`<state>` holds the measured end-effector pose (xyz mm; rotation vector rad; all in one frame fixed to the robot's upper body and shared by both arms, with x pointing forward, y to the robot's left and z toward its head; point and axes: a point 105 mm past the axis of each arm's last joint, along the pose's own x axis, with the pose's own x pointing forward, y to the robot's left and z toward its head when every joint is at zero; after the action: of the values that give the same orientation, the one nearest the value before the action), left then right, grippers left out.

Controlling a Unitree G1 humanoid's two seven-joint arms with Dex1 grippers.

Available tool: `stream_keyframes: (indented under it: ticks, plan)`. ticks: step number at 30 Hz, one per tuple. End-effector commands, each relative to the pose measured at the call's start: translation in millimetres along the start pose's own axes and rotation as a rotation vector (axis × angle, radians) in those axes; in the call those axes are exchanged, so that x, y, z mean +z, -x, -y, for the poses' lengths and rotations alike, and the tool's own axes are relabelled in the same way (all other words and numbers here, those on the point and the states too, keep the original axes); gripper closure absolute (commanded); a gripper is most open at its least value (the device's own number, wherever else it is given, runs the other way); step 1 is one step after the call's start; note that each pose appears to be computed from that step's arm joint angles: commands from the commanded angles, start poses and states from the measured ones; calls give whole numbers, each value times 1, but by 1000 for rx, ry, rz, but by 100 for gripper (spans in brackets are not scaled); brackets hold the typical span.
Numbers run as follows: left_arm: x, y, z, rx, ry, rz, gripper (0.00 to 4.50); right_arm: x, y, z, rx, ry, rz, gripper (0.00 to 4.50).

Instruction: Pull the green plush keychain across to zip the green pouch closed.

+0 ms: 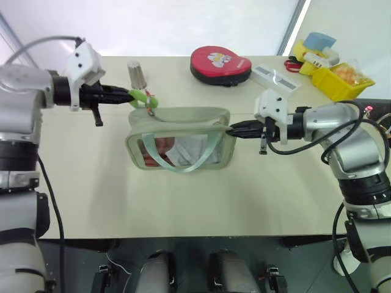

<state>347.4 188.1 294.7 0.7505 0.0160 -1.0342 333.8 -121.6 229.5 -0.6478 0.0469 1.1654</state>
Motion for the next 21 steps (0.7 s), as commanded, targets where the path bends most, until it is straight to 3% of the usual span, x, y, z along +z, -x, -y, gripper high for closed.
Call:
stream_keyframes:
  ticks: [1,14,20,21]
  plan:
    - [18,-1,6,-2,-71,15,444,9,4,4,-20,38,16,450]
    - [34,-6,26,-55,-111,38,444,8,1,4,-16,39,23,450]
    - [25,-13,41,-97,-99,8,444,8,1,3,-16,34,27,450]
    - [23,-13,42,-97,-98,4,417,8,1,3,-17,34,26,450]
